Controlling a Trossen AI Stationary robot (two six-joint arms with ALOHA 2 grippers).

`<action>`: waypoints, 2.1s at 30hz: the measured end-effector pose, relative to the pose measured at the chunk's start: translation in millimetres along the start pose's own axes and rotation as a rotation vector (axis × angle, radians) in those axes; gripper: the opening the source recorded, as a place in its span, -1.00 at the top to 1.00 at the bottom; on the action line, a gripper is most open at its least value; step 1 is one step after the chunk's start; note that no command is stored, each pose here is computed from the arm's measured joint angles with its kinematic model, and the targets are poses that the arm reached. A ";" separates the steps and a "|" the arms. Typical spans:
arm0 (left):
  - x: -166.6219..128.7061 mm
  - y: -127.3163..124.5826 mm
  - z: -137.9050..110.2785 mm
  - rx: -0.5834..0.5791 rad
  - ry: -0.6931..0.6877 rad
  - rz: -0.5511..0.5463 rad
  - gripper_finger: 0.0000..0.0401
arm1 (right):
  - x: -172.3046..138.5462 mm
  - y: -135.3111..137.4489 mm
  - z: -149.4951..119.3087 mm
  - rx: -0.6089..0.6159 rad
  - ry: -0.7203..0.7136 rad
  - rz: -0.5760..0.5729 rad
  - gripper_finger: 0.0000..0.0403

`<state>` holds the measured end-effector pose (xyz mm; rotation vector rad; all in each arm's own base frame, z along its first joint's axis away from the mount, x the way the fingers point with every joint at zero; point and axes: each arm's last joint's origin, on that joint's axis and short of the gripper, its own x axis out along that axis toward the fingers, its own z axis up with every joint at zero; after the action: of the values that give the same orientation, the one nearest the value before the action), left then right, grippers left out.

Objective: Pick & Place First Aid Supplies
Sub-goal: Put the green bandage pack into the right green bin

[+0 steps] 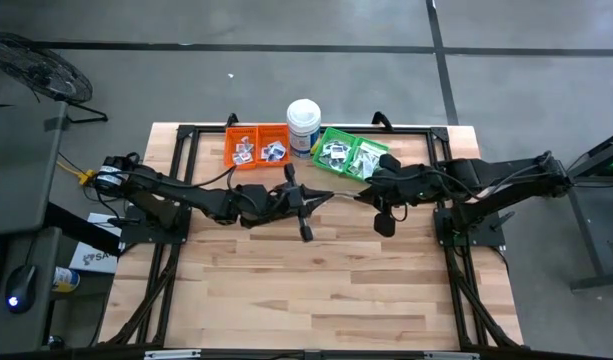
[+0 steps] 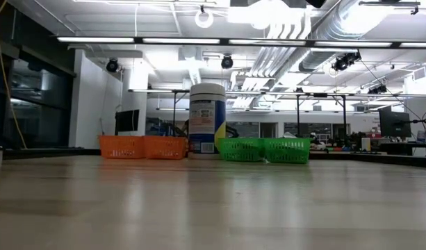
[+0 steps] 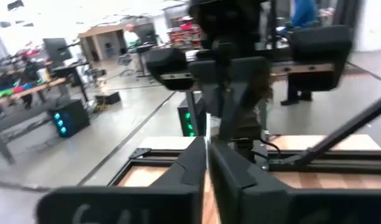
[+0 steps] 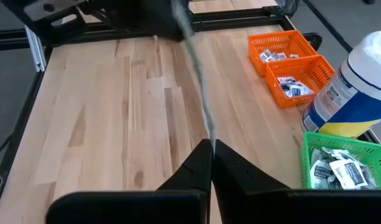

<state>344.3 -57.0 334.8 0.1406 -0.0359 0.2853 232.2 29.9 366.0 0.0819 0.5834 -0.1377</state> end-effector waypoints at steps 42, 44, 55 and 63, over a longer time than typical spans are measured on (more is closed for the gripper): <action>-97.1 77.5 -28.3 0.151 0.206 -0.119 0.01 | 73.4 -196.1 -134.2 0.681 0.246 -0.247 1.00; -103.5 88.5 -30.9 0.137 0.188 -0.125 0.01 | 79.1 -199.4 -139.2 0.698 0.276 -0.250 1.00; -127.8 136.3 -28.9 0.147 0.087 -0.178 0.01 | 98.4 -206.5 -154.3 0.769 0.358 -0.284 1.00; -141.0 154.9 -24.7 0.158 0.041 -0.270 0.01 | 95.2 -204.0 -152.8 0.813 0.355 -0.258 0.95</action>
<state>165.7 54.4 323.2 0.2936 0.0461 0.0210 196.7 -164.0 178.4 0.8343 0.8625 -0.6159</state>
